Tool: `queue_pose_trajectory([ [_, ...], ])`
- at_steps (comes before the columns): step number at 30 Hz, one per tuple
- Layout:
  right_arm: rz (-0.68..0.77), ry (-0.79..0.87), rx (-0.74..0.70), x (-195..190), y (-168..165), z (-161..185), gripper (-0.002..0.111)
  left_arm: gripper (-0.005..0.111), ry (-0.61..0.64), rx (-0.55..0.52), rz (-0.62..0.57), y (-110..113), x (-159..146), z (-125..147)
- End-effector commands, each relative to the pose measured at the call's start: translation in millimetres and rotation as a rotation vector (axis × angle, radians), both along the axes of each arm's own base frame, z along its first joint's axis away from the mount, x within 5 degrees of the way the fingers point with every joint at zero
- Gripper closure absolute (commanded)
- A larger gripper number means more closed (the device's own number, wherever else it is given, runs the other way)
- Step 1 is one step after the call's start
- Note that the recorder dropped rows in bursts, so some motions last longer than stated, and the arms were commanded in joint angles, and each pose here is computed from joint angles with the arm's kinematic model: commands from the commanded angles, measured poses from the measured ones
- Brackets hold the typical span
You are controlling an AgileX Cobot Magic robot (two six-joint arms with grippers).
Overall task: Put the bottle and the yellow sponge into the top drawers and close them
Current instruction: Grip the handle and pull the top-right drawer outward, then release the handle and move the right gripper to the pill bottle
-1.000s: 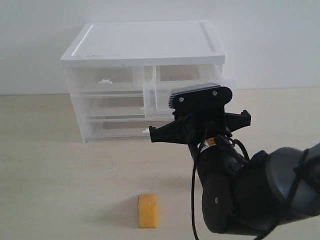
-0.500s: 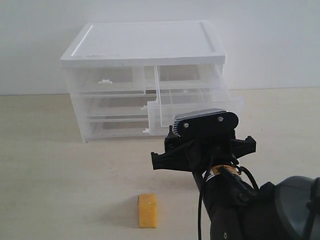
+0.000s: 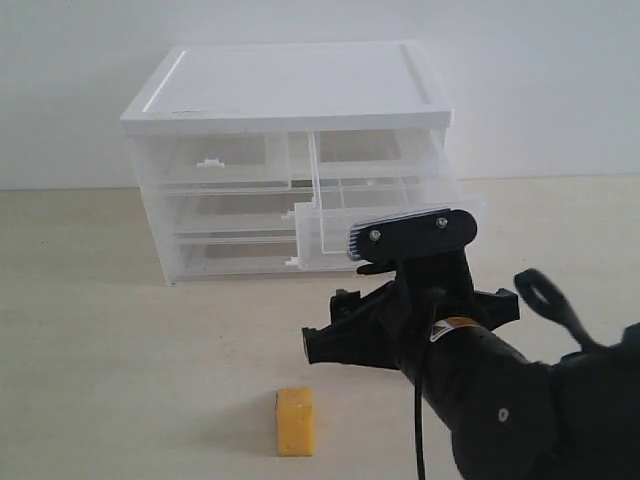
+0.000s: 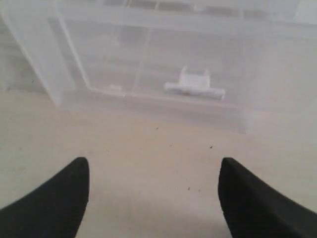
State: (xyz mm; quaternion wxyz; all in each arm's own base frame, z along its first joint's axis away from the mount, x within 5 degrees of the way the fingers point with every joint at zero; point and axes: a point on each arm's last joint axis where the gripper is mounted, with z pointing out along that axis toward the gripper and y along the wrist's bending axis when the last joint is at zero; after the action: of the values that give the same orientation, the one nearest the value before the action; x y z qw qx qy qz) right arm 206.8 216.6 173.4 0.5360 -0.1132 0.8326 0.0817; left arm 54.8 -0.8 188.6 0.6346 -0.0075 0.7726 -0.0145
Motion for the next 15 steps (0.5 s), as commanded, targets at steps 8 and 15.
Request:
queue_pose_trajectory([
  [8, 0.450, 0.153, -0.120, -38.1, 3.0, 34.7, 0.044, 0.102, -0.004, -0.007, 0.004, 0.1, 0.0, -0.6],
  [15, 0.599, 0.105, -0.137, -51.7, -0.1, 55.3, 0.100, 0.102, -0.004, -0.007, 0.004, 0.1, 0.0, -0.6],
])
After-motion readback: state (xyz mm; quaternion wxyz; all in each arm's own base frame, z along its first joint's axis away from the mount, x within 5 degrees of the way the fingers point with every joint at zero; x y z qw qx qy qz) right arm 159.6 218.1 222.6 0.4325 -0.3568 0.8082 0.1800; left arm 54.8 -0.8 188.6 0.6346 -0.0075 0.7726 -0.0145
